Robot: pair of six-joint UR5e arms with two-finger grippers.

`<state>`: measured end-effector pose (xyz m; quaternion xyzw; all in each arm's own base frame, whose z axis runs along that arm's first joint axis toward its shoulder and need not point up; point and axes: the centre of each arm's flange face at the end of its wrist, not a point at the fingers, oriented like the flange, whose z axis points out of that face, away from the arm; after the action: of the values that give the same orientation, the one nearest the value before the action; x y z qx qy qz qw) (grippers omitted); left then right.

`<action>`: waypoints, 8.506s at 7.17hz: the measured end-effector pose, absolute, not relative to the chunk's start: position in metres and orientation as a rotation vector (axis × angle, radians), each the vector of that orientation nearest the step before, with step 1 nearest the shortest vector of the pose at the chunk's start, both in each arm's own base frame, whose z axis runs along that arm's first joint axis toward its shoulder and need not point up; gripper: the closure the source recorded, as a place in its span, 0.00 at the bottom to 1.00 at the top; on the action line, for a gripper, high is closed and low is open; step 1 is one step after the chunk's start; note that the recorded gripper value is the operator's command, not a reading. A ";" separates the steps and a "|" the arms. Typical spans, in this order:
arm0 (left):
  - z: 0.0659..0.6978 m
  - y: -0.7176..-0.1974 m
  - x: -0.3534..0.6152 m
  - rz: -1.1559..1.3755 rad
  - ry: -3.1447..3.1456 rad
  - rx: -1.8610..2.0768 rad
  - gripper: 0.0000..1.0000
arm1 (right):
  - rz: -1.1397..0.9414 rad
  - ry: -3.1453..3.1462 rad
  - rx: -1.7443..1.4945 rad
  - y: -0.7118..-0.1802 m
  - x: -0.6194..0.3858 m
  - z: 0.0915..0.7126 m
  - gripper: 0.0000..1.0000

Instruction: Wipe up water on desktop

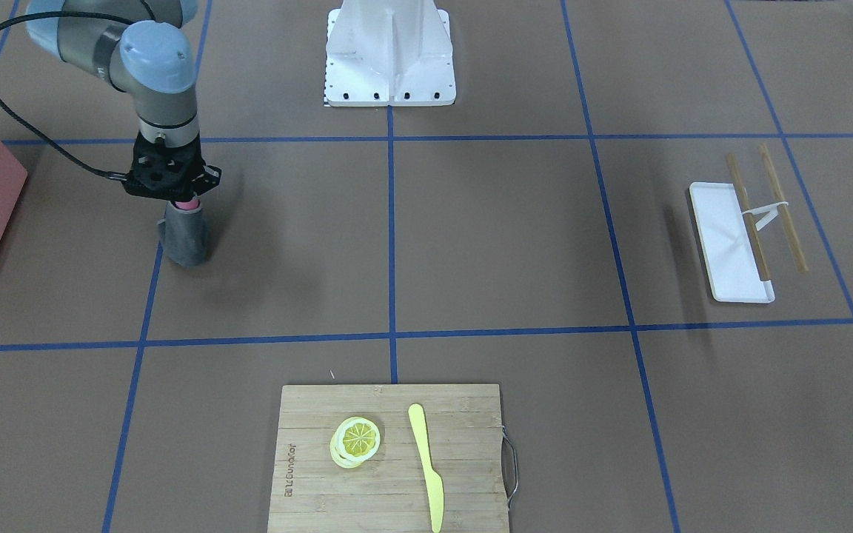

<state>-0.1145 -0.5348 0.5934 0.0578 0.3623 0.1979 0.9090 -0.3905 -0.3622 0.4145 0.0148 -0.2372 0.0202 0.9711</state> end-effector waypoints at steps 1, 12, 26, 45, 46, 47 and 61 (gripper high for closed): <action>0.593 -0.535 -0.115 0.408 0.747 0.119 0.01 | 0.028 -0.463 0.033 -0.362 -0.376 0.424 1.00; 0.595 -0.538 -0.114 0.407 0.749 0.114 0.01 | 0.437 -0.764 -0.023 -0.373 -0.604 0.189 1.00; 0.596 -0.534 -0.114 0.407 0.749 0.115 0.01 | 0.294 -0.590 0.015 -0.372 -0.516 0.264 1.00; 0.606 -0.523 -0.113 0.403 0.758 0.101 0.01 | 0.053 -0.546 0.054 -0.420 -0.200 0.348 1.00; 0.606 -0.522 -0.113 0.402 0.763 0.103 0.01 | 0.008 -0.554 0.045 -0.415 -0.146 0.371 1.00; 0.605 -0.521 -0.112 0.402 0.766 0.105 0.01 | -0.025 -0.558 0.030 -0.404 -0.101 0.396 1.00; 0.604 -0.522 -0.112 0.401 0.768 0.107 0.01 | 0.088 -0.727 0.174 -0.336 0.047 0.591 0.00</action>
<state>-0.1121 -0.5215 0.6041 0.0518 0.3719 0.1941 0.9063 0.0472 -0.3358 0.5906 0.0851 -0.3548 0.0430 0.9301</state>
